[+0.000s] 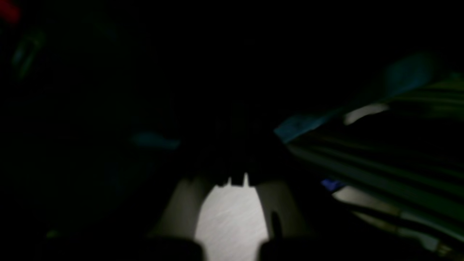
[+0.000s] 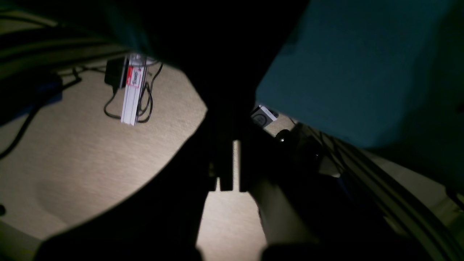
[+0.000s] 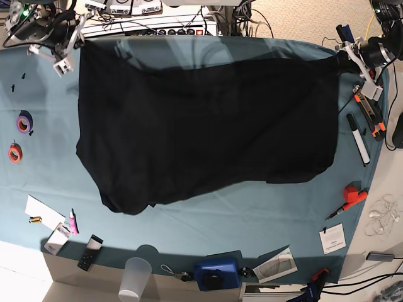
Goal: Layout the t-shirt on the table in an organized manner, then fold the t-shirt properly
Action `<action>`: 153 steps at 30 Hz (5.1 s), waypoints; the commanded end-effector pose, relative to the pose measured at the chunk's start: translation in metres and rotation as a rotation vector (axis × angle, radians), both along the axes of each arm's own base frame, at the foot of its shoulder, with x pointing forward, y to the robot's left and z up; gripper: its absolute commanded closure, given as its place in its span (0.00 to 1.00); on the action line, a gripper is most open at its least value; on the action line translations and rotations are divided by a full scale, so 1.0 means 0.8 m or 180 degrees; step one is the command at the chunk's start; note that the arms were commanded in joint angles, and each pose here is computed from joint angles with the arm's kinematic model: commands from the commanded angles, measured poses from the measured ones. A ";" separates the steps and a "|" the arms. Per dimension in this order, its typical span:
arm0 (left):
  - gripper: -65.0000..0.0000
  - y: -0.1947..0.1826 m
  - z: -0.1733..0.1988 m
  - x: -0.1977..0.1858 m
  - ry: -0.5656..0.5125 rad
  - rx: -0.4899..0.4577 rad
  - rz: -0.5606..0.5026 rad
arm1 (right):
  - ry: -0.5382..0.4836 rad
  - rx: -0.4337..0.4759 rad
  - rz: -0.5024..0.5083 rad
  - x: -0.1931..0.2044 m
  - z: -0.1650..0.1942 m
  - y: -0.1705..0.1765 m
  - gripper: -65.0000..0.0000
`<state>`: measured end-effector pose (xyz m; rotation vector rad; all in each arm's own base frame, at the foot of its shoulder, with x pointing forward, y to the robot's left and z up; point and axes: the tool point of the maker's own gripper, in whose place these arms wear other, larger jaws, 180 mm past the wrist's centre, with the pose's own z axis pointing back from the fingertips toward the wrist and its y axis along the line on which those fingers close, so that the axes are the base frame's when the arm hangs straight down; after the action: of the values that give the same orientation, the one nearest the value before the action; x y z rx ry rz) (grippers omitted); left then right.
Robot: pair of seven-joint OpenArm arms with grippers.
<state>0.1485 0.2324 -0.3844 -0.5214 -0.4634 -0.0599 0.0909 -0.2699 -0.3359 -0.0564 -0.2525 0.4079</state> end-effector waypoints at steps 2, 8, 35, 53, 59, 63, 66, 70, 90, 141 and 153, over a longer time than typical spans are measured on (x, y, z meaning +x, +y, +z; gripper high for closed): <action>1.00 0.023 0.010 0.007 -0.0087 0.0197 0.0051 | -0.0015 -0.0176 0.0041 0.001 0.007 -0.012 1.00; 1.00 0.074 0.027 0.006 -0.0133 0.0407 0.0435 | 0.0017 -0.0511 -0.0072 -0.002 0.008 -0.037 1.00; 0.54 0.062 0.096 0.031 -0.0686 0.0267 0.0413 | -0.0058 -0.0709 -0.0217 -0.011 0.034 -0.072 0.72; 0.54 0.070 0.097 0.031 -0.0669 0.0572 0.0375 | -0.0610 -0.0676 -0.0485 0.010 0.086 -0.096 0.71; 0.54 0.082 0.079 0.004 -0.0327 0.0767 0.0346 | -0.0640 -0.0648 -0.0727 0.008 0.085 -0.099 0.71; 0.54 0.087 0.072 -0.012 -0.0223 0.0793 0.0381 | -0.0625 -0.0553 -0.0972 0.002 0.072 -0.111 0.71; 0.54 0.100 0.063 -0.017 -0.0201 0.0858 0.0538 | -0.0588 -0.0429 -0.1192 -0.008 0.051 -0.128 0.71; 0.54 0.113 0.063 -0.015 -0.0325 0.0890 0.0760 | -0.0451 -0.0201 -0.1406 -0.026 0.023 -0.141 0.71; 0.53 0.102 0.077 0.009 -0.0814 0.0754 0.0803 | -0.0685 0.1283 -0.1347 0.027 -0.004 -0.091 0.71; 0.55 0.064 0.066 -0.019 -0.0586 0.0874 0.0174 | -0.0730 0.1316 -0.1316 0.036 -0.003 -0.088 0.71; 0.55 0.034 0.011 -0.032 -0.0321 0.1122 0.0104 | -0.0270 0.1436 -0.0858 0.044 -0.047 -0.024 0.71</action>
<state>0.1194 0.2591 -0.3819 -0.1629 -0.5205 -0.1236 0.1210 -0.2840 -0.3814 0.3494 -0.3860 0.0541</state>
